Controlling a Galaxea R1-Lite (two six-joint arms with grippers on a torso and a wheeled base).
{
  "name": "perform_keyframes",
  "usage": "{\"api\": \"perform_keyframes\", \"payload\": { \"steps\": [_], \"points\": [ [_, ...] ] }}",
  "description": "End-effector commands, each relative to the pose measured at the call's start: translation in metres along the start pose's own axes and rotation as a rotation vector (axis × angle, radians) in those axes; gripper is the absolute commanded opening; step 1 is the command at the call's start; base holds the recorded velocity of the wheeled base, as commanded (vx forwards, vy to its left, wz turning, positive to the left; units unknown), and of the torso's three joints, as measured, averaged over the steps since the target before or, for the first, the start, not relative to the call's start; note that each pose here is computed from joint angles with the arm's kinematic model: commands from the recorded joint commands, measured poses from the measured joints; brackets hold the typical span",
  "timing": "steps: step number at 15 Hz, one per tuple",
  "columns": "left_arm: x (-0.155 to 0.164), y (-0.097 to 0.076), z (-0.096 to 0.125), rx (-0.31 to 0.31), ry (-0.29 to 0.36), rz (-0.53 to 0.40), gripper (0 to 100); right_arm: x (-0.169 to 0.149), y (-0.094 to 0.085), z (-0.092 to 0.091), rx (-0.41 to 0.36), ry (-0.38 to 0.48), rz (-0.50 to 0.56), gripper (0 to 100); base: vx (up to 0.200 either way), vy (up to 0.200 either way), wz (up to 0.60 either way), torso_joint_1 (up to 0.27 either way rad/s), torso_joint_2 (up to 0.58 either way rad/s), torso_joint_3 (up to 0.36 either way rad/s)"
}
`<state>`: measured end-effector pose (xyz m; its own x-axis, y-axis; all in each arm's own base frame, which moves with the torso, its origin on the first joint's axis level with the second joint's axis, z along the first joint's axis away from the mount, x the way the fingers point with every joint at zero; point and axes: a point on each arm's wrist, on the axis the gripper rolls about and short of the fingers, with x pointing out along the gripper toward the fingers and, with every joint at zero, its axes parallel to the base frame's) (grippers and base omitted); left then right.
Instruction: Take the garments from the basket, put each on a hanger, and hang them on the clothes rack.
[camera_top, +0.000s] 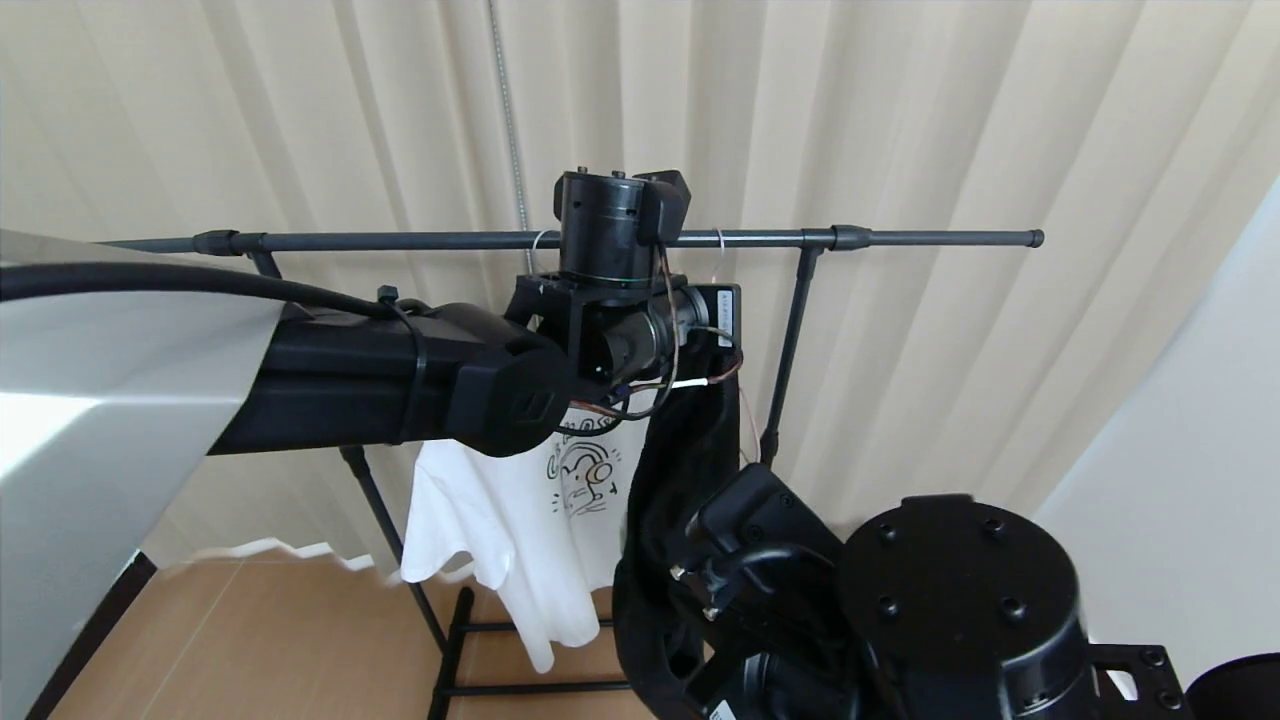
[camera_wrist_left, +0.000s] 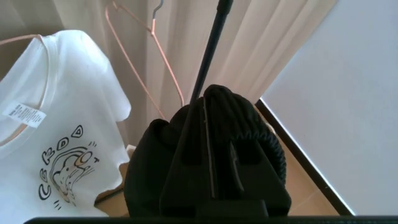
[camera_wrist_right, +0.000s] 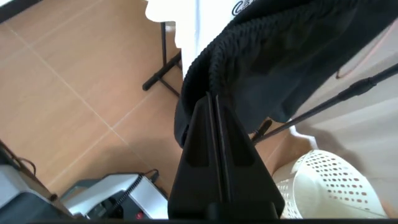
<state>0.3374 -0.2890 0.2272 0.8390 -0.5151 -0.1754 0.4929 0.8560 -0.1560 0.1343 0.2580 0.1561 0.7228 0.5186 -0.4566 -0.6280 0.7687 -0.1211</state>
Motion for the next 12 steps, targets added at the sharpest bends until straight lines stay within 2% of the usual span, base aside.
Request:
{"api": "perform_keyframes", "payload": {
  "steps": [1,3,5,7,8,12],
  "points": [
    [0.011,-0.002,-0.004,-0.005,-0.002,0.001,0,0.009,0.004,-0.005,-0.012,0.026,-0.004,0,0.0,0.0,0.0,0.0,0.0,0.0],
    [0.012,0.0,-0.003,-0.01,-0.005,0.005,0,0.006,0.003,-0.005,-0.013,0.024,-0.007,0,0.0,0.0,0.0,0.0,0.0,0.0],
    [0.012,0.003,-0.004,-0.014,-0.002,0.015,0,-0.001,-0.006,-0.001,-0.02,0.013,-0.023,0,0.0,0.0,0.0,0.0,0.0,0.0],
    [0.01,0.008,-0.003,-0.021,0.0,0.027,0,-0.007,-0.024,-0.005,-0.083,0.019,-0.062,0,0.0,0.0,0.0,0.0,0.0,0.0],
    [0.006,0.013,0.001,-0.023,-0.003,0.039,0,-0.012,-0.041,-0.008,-0.141,0.028,-0.097,0,0.0,0.0,0.0,0.0,0.0,0.0],
    [-0.018,0.031,0.013,-0.024,0.044,0.09,0,-0.002,-0.085,-0.006,-0.143,0.057,-0.247,0,0.0,0.0,0.0,0.0,0.0,0.0]
  ]
}}
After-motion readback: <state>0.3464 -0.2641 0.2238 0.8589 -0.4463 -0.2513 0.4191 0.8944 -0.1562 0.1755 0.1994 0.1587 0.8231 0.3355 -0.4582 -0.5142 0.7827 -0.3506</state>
